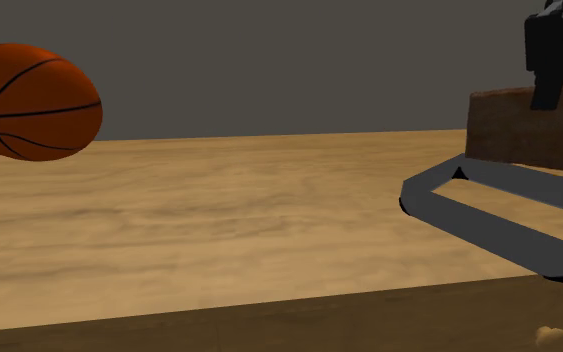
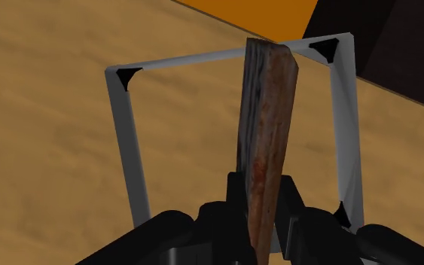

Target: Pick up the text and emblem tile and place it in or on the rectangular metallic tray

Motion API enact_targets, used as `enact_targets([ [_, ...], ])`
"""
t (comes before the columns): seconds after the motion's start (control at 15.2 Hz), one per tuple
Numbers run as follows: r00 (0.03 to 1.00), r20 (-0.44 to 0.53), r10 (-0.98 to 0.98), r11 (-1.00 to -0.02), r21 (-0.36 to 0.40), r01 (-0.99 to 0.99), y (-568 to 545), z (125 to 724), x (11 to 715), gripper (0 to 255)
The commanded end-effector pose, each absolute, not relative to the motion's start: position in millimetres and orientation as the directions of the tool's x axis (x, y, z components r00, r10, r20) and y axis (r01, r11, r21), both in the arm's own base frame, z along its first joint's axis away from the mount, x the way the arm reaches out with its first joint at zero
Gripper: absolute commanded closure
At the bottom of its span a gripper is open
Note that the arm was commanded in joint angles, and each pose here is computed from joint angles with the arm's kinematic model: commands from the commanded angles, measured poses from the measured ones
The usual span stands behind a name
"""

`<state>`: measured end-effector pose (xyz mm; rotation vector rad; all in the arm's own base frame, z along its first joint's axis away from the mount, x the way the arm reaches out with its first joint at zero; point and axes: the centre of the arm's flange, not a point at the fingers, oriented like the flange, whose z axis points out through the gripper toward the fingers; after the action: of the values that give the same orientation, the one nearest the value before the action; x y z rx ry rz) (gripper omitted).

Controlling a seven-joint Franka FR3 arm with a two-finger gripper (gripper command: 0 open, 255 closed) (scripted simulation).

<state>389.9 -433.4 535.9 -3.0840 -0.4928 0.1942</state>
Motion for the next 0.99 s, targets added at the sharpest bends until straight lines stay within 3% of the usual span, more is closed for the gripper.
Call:
enact_targets([
  [0.0, 0.943, -0.120, 0.311, -0.950, -0.031, 0.310, -433.3, 524.8, 389.9, 255],
  [0.53, 0.943, -0.120, 0.311, -0.950, -0.031, 0.310, -433.3, 480.5, 389.9, 255],
  [0.92, 0.943, -0.120, 0.311, -0.950, -0.031, 0.310, -433.3, 480.5, 389.9, 255],
])
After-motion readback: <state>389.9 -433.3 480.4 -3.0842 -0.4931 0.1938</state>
